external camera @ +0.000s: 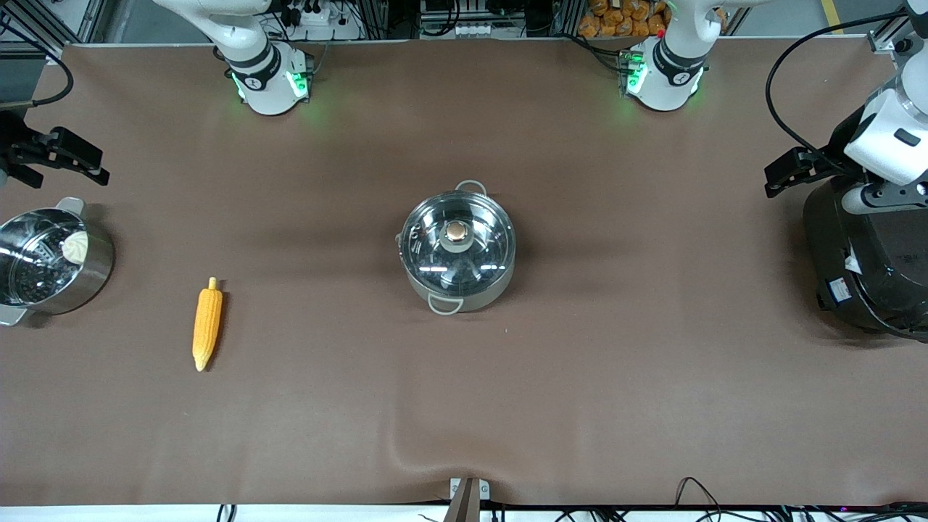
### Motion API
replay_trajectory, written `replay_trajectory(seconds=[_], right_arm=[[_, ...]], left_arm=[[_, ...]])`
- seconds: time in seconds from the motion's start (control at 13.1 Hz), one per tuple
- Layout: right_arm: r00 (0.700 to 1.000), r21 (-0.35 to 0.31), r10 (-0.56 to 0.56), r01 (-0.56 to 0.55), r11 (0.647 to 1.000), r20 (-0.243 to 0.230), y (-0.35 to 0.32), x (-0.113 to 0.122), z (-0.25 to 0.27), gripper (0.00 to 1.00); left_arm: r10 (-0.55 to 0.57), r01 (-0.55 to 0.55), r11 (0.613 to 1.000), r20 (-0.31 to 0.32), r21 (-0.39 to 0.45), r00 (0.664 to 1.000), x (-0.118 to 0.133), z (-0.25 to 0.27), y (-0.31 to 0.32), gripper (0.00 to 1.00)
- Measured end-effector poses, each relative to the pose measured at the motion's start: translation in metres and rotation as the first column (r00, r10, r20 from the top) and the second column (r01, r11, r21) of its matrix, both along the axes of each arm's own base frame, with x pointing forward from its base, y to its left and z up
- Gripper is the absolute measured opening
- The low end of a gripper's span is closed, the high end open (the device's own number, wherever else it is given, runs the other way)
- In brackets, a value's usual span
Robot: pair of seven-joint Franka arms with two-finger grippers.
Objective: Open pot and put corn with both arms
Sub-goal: 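Reach the left gripper to the pot lid while the right gripper reaches the corn, then grasp the lid knob with the left gripper while the right gripper grasps corn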
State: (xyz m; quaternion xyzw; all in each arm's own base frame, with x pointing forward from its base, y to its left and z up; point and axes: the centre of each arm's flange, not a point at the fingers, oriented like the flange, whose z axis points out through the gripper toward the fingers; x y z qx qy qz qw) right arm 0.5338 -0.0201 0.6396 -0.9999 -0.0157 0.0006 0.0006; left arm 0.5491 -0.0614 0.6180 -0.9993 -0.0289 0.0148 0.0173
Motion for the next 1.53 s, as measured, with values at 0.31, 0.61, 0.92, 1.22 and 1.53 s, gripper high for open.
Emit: replay_trajectory(seconds=[0.31,0.61,0.92,1.22,1.53], right_arm=[[1.0,0.0,-0.001,0.001,1.0,0.0,0.0,0.0,0.0,1.0],[1.0,0.0,-0.003,0.003,1.0,-0.001,-0.002,0.0,0.0,1.0],[0.999,0.004,-0.004,0.004,1.0,-0.038,-0.003,0.018,-0.058,1.0],[0.992,0.015,-0.012,0.014,1.0,-0.124,-0.011,0.053,-0.186,1.0],[0.983,0.025,-0.05,0.055,0.998,-0.176,-0.037,0.078,-0.289,1.0]], left_arm=[[0.0,0.0,1.0,0.022,-0.003,1.0,0.0,0.01,0.0,1.0],[-0.031,0.031,1.0,0.025,-0.003,0.999,-0.001,0.012,-0.019,1.0],[-0.002,0.002,1.0,0.003,-0.003,1.0,-0.002,-0.013,-0.094,1.0],[0.12,-0.119,0.992,0.013,-0.027,0.993,-0.007,-0.049,-0.221,1.0],[0.353,-0.352,0.934,0.004,-0.069,0.936,-0.022,-0.117,-0.351,1.0]])
